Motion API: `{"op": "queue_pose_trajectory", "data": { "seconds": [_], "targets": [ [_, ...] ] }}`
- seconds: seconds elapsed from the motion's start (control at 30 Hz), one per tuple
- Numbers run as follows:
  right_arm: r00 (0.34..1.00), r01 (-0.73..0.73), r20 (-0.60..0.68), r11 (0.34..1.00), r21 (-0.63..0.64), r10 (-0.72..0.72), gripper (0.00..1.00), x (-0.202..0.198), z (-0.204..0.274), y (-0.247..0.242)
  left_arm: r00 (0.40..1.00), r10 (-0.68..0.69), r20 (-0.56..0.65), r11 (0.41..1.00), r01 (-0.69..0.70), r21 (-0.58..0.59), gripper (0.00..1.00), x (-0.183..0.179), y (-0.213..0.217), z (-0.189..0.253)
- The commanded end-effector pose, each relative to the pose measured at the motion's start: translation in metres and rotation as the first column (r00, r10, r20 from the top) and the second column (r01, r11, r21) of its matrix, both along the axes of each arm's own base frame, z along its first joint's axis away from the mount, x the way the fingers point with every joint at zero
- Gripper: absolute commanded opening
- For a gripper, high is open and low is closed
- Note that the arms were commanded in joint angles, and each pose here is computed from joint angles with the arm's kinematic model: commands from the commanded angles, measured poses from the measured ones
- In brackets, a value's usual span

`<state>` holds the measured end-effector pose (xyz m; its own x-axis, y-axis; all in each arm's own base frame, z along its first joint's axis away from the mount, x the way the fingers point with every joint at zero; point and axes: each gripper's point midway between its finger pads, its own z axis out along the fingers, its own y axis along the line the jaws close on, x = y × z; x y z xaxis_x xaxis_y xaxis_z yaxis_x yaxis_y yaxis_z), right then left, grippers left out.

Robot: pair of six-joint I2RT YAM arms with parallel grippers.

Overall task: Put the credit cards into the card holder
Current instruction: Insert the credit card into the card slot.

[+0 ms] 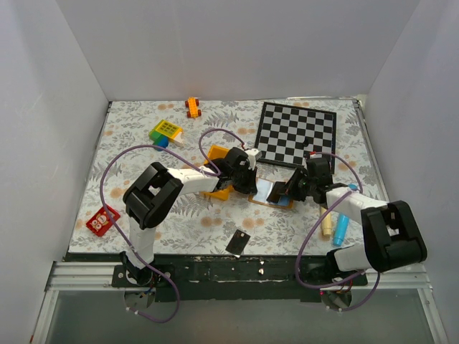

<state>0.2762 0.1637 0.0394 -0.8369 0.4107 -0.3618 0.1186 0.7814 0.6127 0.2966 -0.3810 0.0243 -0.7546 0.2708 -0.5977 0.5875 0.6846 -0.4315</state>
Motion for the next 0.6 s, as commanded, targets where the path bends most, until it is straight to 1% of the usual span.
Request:
{"op": "queue_pose_trajectory", "data": {
  "seconds": [0.0,0.27,0.57],
  "targets": [
    [0.999,0.014,-0.051,1.000,-0.022,-0.015,0.01,-0.004,-0.017,-0.004,0.999,-0.008,-0.038,0.999,0.009,0.033,0.00,-0.006,0.008,-0.018],
    [0.998,0.007,-0.067,1.000,-0.013,-0.008,0.01,-0.006,-0.023,-0.002,0.999,-0.010,-0.041,0.999,0.011,0.036,0.00,-0.006,0.008,-0.020],
    [0.996,-0.025,-0.079,0.999,0.037,0.028,0.01,-0.009,-0.025,0.007,0.999,-0.012,-0.046,0.999,0.014,0.038,0.00,-0.007,0.008,-0.022]
  ]
}}
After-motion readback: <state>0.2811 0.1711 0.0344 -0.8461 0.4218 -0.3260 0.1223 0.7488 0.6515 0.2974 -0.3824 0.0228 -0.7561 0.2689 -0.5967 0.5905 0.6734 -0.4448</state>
